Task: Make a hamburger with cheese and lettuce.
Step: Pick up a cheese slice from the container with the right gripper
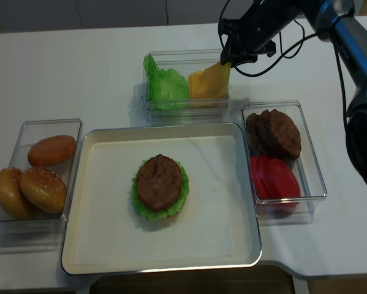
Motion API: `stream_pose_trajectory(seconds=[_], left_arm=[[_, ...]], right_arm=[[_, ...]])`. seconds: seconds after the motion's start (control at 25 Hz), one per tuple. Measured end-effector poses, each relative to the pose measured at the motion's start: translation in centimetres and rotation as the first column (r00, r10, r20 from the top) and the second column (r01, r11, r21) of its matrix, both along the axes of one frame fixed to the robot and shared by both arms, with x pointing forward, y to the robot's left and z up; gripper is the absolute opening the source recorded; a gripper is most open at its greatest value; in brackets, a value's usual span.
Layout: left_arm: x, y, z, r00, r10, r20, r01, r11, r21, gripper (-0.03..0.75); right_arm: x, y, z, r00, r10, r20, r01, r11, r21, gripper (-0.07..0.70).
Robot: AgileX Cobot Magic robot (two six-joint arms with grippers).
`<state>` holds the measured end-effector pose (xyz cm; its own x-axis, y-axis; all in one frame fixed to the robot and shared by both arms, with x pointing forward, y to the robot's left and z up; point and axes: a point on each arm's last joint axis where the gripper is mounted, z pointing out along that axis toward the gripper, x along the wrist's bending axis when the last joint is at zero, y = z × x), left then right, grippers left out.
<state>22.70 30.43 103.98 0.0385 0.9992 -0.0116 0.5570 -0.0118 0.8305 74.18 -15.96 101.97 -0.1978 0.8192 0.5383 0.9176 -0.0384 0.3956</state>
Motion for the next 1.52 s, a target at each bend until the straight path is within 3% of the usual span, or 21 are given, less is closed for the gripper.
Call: stream_pose_trajectory(seconds=[0.32,0.64,1.4,1.52], left_arm=[[0.0,0.0,0.0,1.0,0.0,0.0,0.0,1.0,0.0,0.484],[0.0,0.0,0.0,1.0,0.0,0.0,0.0,1.0,0.0,0.484],[0.0,0.0,0.0,1.0,0.0,0.0,0.0,1.0,0.0,0.484],[0.0,0.0,0.0,1.0,0.0,0.0,0.0,1.0,0.0,0.484]], right_arm=[[-0.06,0.04,0.0,1.0,0.004,-0.006,-0.004,1.0,0.004,0.105],[-0.12,0.09,0.01,1.0,0.007,-0.012,-0.007,1.0,0.01,0.057],[-0.38,0.13,0.15,0.999,0.021,-0.029,-0.02,1.0,0.012,0.048],[-0.33,0.15,0.87,1.0,0.024,-0.014,-0.023,0.999,0.028,0.048]])
